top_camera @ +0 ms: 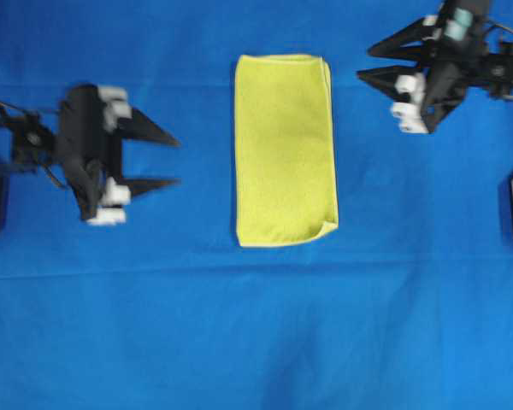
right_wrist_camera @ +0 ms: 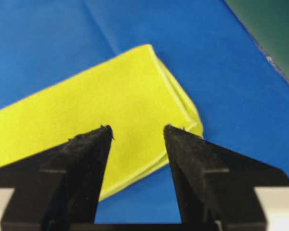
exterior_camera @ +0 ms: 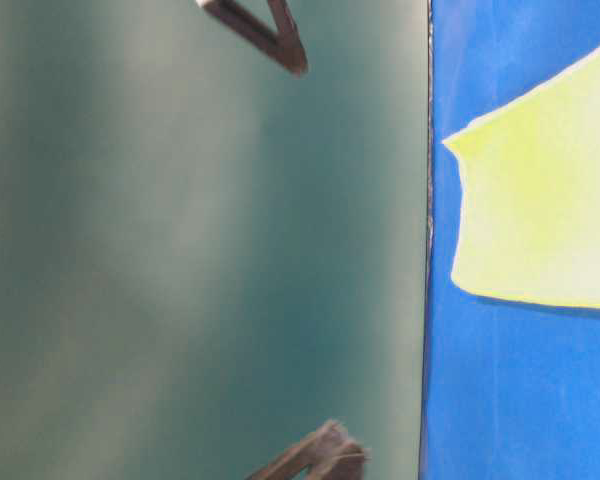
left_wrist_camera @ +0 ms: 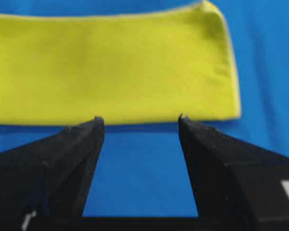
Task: Fold the yellow towel.
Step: 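Grasp the strip's far end corners with both grippers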
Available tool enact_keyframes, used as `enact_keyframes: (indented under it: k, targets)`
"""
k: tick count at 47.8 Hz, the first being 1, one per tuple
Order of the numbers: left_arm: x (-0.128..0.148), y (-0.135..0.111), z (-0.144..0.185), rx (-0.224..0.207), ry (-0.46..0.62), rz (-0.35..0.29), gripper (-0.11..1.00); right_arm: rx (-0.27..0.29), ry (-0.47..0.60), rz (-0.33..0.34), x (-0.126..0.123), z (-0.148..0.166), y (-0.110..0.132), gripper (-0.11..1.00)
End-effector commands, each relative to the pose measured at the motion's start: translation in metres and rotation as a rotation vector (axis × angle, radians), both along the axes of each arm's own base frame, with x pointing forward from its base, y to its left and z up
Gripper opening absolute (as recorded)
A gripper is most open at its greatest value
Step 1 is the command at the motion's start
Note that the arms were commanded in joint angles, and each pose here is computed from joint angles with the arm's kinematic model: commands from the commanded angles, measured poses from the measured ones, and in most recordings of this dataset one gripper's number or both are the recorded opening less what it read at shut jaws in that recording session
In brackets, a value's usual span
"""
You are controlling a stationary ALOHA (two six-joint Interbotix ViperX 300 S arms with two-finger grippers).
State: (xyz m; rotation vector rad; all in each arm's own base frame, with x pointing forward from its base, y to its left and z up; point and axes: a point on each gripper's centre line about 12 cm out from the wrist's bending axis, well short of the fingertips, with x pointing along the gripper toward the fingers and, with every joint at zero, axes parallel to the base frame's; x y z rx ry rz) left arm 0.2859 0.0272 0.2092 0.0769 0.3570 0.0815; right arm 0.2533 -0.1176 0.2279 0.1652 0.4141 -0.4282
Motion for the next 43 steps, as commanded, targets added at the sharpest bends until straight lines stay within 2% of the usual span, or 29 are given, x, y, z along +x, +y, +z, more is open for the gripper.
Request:
enact_keyframes:
  k: [1, 8, 28, 35, 43]
  targets:
    - [-0.008, 0.007, 0.008, 0.012, -0.067, 0.028, 0.6, -0.006, -0.053, 0.008, -0.011, 0.005, 0.007, 0.54]
    - [-0.016, 0.013, 0.004, 0.013, -0.085, 0.055, 0.6, 0.013, -0.089, 0.019, -0.023, -0.006, 0.016, 0.54]
    - [-0.014, 0.015, 0.005, 0.014, -0.094, 0.058, 0.6, 0.011, -0.112, 0.028, -0.023, -0.005, 0.017, 0.54]
    - [-0.004, 0.024, 0.011, 0.021, -0.129, 0.086, 0.6, 0.005, -0.119, 0.004, -0.018, 0.001, 0.008, 0.54]
    - [0.026, 0.054, 0.012, 0.03, -0.126, 0.159, 0.6, 0.004, -0.07, -0.052, -0.003, -0.003, -0.019, 0.54]
